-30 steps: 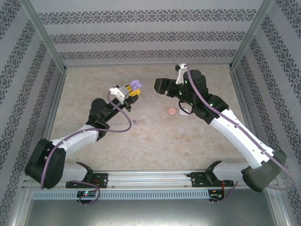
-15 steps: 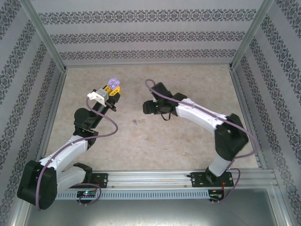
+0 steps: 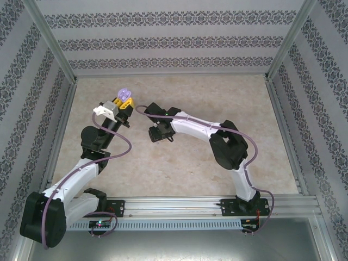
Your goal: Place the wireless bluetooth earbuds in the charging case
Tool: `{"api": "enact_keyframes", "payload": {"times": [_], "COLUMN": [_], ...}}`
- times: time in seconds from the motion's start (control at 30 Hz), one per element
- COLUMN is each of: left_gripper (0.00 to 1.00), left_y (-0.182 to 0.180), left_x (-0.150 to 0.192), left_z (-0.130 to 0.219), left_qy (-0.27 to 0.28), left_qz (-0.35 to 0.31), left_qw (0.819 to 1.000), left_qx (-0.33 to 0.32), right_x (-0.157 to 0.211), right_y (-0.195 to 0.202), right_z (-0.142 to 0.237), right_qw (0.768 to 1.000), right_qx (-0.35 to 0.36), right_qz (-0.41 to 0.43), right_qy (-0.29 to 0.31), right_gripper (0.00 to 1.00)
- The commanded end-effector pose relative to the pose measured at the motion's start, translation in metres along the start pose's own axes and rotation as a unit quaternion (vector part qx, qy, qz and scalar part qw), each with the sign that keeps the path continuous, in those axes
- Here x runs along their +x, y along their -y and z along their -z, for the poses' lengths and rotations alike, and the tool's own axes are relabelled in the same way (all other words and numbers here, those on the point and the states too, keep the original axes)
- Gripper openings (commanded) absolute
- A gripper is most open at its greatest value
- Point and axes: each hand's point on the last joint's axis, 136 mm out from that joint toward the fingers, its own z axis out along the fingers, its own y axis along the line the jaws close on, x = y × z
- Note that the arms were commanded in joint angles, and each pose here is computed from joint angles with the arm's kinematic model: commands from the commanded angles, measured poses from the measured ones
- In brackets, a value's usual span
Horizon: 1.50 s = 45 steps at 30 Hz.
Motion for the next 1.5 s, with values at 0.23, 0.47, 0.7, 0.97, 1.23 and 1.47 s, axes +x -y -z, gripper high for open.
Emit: {"api": "enact_keyframes", "payload": {"times": [0.23, 0.47, 0.7, 0.97, 1.23, 1.47], "left_gripper": [0.00, 0.00, 0.00, 0.00, 0.00, 0.00], "left_y": [-0.008, -0.008, -0.008, -0.009, -0.010, -0.009], "left_x": [-0.018, -0.020, -0.019, -0.019, -0.018, -0.017], "left_z": [0.005, 0.005, 0.005, 0.005, 0.005, 0.005], "left_qy": [0.021, 0.021, 0.021, 0.019, 0.018, 0.017], "left_qz": [-0.001, -0.003, -0.003, -0.005, -0.007, -0.007], "left_qw": [1.000, 1.000, 1.000, 1.000, 1.000, 1.000], "left_qx": [-0.014, -0.014, -0.014, -0.016, -0.017, -0.017], "right_x": [0.000, 0.000, 0.003, 0.006, 0.008, 0.013], "right_y": [-0.005, -0.011, -0.009, -0.010, -0.013, -0.017], "right_z": [-0.024, -0.035, -0.045, -0.051, -0.051, -0.053], "right_qw": [0.998, 0.998, 0.997, 0.997, 0.997, 0.997], "right_qx": [0.035, 0.034, 0.040, 0.039, 0.044, 0.049], "right_qz": [0.034, 0.036, 0.035, 0.032, 0.036, 0.037], "right_qy": [-0.033, -0.041, -0.047, -0.053, -0.051, -0.053], "right_gripper": [0.47, 0.46, 0.43, 0.40, 0.38, 0.36]}}
